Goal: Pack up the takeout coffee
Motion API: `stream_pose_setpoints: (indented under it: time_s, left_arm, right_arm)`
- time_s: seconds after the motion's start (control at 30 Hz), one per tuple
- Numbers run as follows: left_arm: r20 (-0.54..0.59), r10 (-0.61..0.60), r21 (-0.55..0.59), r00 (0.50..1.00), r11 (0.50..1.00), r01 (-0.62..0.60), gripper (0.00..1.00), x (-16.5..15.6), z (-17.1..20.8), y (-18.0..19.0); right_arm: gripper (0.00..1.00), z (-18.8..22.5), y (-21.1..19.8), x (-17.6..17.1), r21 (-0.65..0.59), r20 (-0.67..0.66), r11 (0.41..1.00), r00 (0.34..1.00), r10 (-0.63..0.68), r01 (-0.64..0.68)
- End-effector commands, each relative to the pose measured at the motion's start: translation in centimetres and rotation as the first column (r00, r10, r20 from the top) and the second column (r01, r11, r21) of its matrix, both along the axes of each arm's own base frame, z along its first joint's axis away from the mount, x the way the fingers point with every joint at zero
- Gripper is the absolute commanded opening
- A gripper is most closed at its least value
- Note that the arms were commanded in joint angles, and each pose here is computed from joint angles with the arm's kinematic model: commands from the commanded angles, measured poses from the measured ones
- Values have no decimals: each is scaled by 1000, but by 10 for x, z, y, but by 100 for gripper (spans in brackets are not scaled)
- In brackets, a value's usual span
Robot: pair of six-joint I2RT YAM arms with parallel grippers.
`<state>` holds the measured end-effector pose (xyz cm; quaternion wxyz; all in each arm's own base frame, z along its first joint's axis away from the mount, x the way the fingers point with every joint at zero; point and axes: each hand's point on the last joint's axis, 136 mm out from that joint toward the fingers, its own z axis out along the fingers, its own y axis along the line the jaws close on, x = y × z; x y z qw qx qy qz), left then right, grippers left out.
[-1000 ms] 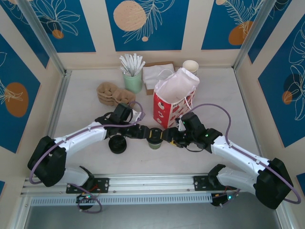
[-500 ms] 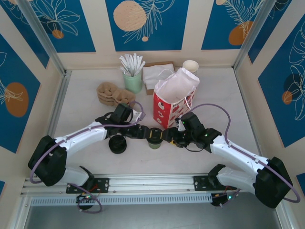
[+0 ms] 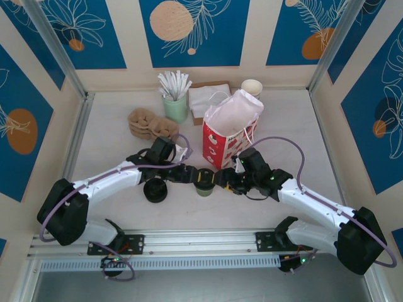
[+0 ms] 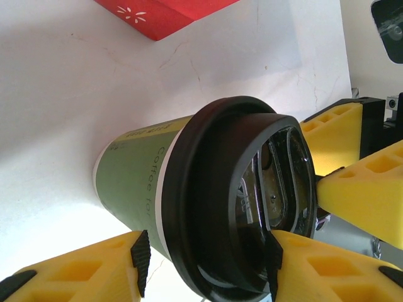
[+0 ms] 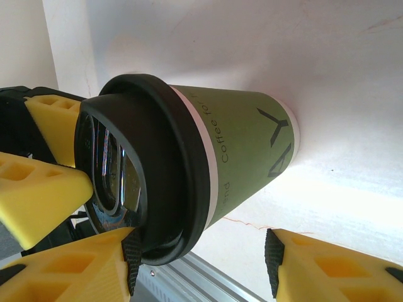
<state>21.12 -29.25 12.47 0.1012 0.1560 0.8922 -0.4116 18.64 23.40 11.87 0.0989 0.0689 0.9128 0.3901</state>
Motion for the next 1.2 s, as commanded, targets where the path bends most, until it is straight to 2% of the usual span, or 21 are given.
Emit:
stream_pose_setpoints:
  time_s: [0.0,0.73,1.17]
  left_arm:
    - [-44,-1,55,999,998,4,51,-10,-24,6]
    - [-90,6,70,996,998,1,49,-25,-47,10]
    - [-77,-3,79,997,997,9,49,-24,-48,10]
  right_arm:
    - [57,-22,-10,-6,-71,-41,997,999,-17,14]
    - [57,-37,-14,-10,-105,-79,994,997,-20,11]
    - [52,-55,-33,-9,-190,-112,976,985,-129,106]
